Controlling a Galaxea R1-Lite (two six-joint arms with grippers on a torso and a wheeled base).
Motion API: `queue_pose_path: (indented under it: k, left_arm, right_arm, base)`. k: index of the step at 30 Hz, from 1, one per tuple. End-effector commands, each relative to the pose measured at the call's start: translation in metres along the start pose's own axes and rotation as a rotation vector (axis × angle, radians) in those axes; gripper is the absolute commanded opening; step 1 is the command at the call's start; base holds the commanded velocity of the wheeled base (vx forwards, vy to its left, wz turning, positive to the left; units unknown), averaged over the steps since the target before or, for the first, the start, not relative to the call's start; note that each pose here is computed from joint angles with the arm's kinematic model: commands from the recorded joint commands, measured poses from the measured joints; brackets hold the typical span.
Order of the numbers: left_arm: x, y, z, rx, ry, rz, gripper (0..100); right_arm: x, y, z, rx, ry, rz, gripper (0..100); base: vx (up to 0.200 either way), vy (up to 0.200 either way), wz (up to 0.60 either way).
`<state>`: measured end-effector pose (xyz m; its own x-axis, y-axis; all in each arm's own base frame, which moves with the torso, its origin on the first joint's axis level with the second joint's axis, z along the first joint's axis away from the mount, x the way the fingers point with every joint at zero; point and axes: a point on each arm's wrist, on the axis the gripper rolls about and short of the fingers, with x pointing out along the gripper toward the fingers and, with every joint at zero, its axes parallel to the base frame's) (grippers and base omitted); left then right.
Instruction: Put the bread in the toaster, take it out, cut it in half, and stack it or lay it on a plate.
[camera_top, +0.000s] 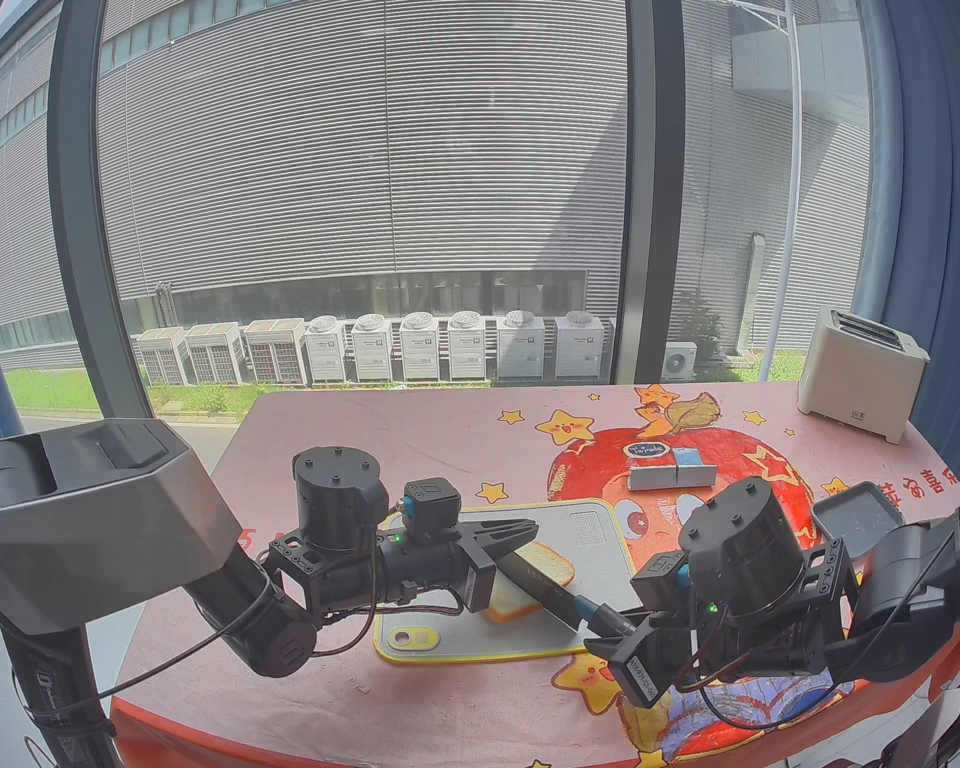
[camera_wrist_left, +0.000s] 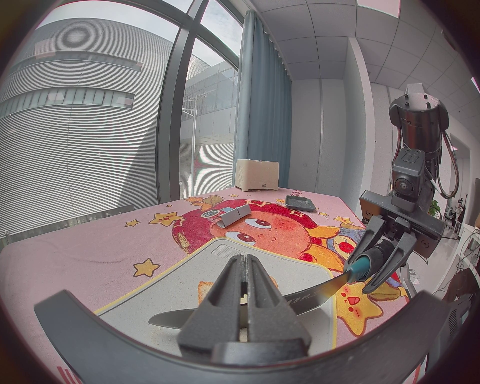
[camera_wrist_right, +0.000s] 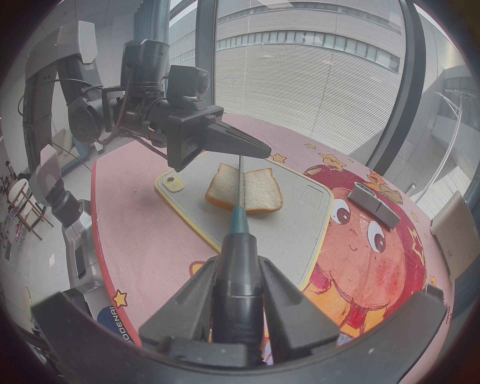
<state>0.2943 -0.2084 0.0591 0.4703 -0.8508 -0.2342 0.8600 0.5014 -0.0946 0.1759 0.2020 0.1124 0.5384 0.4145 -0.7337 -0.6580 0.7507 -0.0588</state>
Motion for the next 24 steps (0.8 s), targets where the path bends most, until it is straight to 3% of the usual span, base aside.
queue_pose_path:
  k: [1,9,16,24]
  left_arm:
    - [0.0,0.0,0.001,0.002,-0.004,-0.001,0]
    - [-0.005,0.001,0.016,0.041,-0.089,0.01,0]
    - [-0.012,-0.001,0.027,0.034,-0.126,0.048,0]
    - [-0.011,-0.002,0.024,0.035,-0.133,0.056,0]
  right_arm:
    - [0.001,0.0,0.001,0.002,-0.006,-0.001,0]
    - [-0.002,-0.001,0.004,0.009,-0.027,0.0,0]
    - [-0.002,-0.001,0.005,0.011,-0.03,0.011,0]
    - [0.001,0.0,0.005,0.023,-0.021,0.021,0]
  base:
    - [0.0,0.0,0.0]
    - [0.0,0.0,0.0]
    - [0.0,0.0,0.0]
    - [0.0,0.0,0.0]
